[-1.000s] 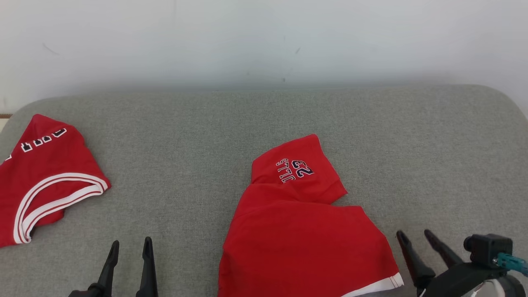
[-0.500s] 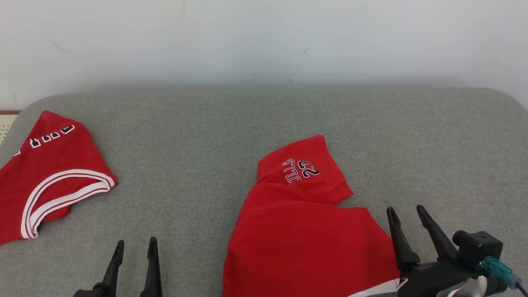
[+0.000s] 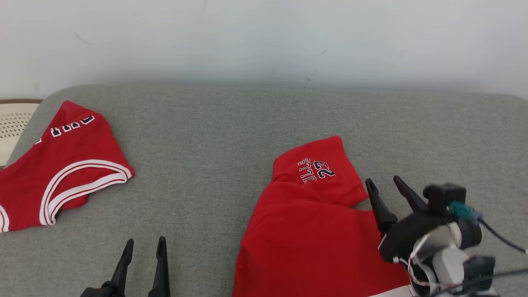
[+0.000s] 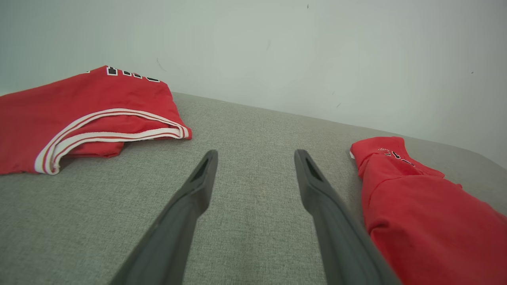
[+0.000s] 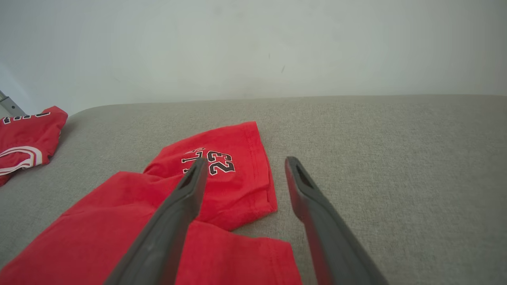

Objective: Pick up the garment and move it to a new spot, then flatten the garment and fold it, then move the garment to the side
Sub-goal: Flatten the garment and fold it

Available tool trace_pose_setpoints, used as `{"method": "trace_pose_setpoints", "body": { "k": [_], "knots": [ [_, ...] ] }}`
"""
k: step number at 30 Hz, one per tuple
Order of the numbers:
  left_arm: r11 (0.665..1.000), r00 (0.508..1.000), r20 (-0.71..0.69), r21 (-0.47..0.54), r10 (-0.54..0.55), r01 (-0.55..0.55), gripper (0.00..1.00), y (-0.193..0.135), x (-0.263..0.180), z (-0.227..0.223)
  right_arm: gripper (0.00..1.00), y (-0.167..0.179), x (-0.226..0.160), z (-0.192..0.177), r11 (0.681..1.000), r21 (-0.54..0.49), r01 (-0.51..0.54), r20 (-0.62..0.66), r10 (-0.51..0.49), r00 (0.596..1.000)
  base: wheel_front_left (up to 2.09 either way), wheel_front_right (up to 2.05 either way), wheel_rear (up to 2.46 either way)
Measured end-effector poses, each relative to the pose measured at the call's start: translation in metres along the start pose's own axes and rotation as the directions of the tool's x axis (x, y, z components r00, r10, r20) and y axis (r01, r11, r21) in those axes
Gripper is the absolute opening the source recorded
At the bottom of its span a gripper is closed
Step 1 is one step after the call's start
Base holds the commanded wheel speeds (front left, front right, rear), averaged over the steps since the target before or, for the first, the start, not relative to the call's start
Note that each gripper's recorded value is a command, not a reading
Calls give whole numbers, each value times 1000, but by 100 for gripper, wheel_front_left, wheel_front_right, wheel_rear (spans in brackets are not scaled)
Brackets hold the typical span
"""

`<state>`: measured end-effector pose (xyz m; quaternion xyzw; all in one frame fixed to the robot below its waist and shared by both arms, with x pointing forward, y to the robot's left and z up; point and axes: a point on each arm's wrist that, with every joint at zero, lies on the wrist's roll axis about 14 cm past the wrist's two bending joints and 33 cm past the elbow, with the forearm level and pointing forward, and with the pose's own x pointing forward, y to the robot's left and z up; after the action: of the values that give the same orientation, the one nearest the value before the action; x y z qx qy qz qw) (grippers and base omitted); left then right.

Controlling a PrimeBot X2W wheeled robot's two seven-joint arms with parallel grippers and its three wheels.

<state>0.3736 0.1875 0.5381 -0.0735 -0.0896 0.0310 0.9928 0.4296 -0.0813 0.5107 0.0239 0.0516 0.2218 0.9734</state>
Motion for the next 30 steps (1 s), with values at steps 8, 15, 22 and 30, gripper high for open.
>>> {"method": "trace_pose_setpoints", "body": {
  "k": [8,15,22,30],
  "knots": [
    [1000,1000,5,-5,1,-1,100,0,2,2,100,-20,52,5,996,-83,-17,-103,8,995,0,0,0],
    [1000,1000,-13,-19,16,-16,100,4,4,-3,100,-37,96,6,994,-109,-6,-184,-14,983,0,0,0],
    [999,999,-34,-9,39,-39,100,12,7,-10,100,-43,128,-17,994,-106,-8,-283,-22,959,0,0,0],
    [996,994,-65,9,84,-84,100,26,3,-19,100,-44,144,-45,994,-108,-19,-365,-22,931,0,0,0]
  ]
}}
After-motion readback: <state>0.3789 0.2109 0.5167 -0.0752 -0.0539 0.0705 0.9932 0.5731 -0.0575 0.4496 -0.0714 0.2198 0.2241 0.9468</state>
